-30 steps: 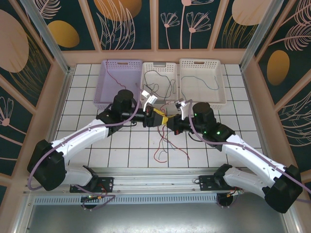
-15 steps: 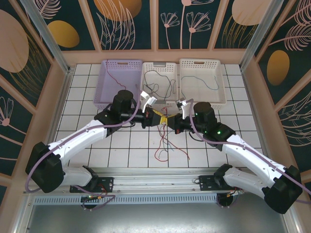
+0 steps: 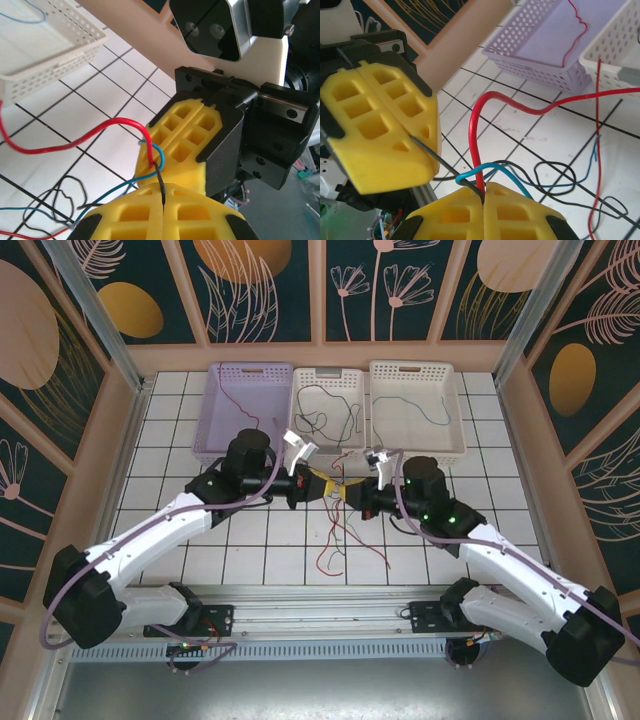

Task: Untangle the cables

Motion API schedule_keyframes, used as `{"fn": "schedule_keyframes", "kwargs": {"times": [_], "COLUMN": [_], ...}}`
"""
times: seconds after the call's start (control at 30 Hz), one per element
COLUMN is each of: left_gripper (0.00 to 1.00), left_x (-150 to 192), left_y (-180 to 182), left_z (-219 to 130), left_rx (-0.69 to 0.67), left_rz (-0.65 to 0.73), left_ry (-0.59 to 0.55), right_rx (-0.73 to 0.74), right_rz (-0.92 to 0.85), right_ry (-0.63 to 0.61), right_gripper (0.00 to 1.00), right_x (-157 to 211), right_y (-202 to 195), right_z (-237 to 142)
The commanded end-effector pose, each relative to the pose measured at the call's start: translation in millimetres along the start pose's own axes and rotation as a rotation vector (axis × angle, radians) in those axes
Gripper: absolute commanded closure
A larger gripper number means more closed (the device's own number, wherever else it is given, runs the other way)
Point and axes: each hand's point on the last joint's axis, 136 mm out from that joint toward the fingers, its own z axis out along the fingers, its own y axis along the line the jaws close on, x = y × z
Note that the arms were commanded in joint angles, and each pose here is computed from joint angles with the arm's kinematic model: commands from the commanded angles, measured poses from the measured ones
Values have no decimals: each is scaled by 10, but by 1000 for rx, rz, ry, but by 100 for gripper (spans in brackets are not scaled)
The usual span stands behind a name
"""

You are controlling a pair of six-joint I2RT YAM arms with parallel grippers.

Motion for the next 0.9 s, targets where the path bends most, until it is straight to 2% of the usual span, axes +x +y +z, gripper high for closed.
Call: {"fn": "schedule_keyframes", "kwargs": {"times": [0.0,0.13,0.37,0.43,0.57,0.67,0.73,0.87], "left_gripper": [100,100,100,100,100,100,100,100], "left_x": [-430,-522,-523,-519,-643,-610,-538,-329], "left_y": [-165,-168,-175,-157,-235,-220,-178,31], "left_z": [-327,-454,-448,-432,-467,-411,-365,-301], "left_rx": [-49,-87,-81,-82,-69,-52,-46,-102], "left_rz": [137,157,146,136,140,99,49,-58], "left_ry": [-161,-208,-205,-202,-226,-194,-171,-137], "right_rx": [125,158,113,111,132,144,190,341], "right_rz": [98,129,126,116,117,134,161,253], "right_ry": [66,71,69,60,48,56,61,139], "right_gripper": [100,100,68,64,62,51,45,43], "right_x": [346,427,403,375,369,405,433,662], "right_y": [-395,-500,-415,-396,-428,-456,-540,-829], "right_z": [-53,-75,-72,-91,-117,-118,-129,-128]}}
